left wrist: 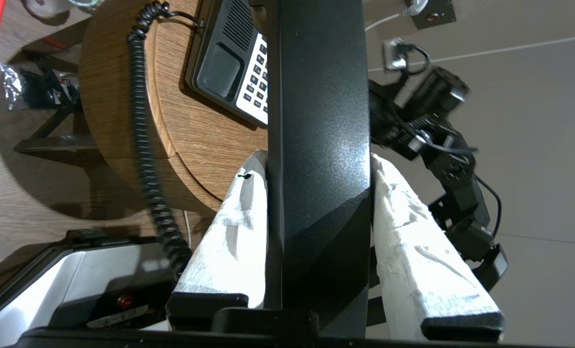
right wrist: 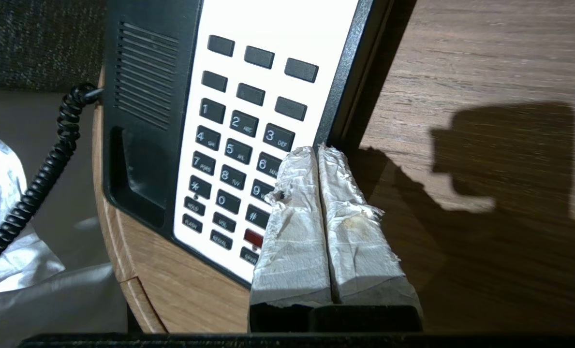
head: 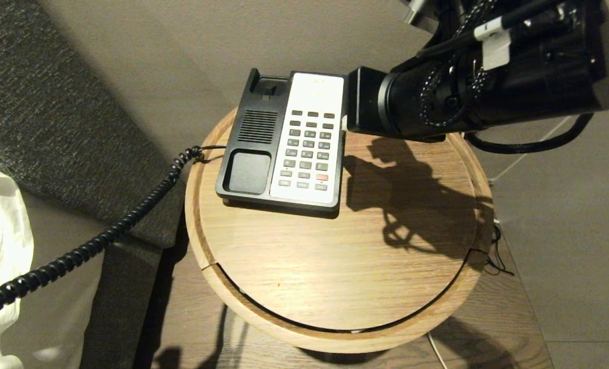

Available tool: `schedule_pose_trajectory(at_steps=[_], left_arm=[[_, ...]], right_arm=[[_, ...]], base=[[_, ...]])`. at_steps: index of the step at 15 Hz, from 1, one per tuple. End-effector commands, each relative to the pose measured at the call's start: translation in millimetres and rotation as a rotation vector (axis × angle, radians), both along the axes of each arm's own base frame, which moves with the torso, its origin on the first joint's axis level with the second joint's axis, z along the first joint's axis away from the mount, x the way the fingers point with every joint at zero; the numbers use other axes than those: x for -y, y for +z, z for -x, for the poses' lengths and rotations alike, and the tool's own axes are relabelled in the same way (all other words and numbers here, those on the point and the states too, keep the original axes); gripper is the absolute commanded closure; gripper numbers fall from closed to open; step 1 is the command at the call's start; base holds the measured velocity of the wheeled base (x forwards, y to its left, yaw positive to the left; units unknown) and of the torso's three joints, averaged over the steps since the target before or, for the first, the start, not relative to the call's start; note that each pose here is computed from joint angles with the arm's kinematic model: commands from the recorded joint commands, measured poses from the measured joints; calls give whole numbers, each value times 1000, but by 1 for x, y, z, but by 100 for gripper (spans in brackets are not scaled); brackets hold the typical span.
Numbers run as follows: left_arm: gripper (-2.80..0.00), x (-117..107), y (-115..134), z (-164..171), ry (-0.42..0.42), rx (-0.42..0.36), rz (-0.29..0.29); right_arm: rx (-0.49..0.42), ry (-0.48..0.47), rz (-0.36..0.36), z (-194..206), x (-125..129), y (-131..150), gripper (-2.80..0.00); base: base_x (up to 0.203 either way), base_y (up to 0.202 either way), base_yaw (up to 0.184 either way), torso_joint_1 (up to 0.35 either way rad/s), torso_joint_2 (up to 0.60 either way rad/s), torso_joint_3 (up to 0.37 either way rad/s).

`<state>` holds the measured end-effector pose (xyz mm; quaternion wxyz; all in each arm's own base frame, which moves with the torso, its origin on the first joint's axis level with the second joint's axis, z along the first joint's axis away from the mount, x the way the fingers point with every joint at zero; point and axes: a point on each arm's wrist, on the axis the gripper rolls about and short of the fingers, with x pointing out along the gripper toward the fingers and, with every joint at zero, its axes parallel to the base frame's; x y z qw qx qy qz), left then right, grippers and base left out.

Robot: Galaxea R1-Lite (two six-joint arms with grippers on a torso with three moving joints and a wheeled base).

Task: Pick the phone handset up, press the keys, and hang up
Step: Dial the number

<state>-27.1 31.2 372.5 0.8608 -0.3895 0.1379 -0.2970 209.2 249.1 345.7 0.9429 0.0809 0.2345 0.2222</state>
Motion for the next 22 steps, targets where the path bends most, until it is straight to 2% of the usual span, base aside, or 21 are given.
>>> schedule_pose_trajectory(at_steps=[1,15,22], left_arm=[[0,1,0,-1,2,-7,-1],[0,-2,-1,2,3,-2,5],[0,-2,-2,2,3,-3,4]], right_arm=[[-12,22,11,1,-7,-5,0],[9,31,0,-4,-25,-13,0],[13,14,14,-12,-22,-15,0]], base=[[0,0,0,0,0,0],[0,0,0,0,0,0],[0,0,0,0,0,0]])
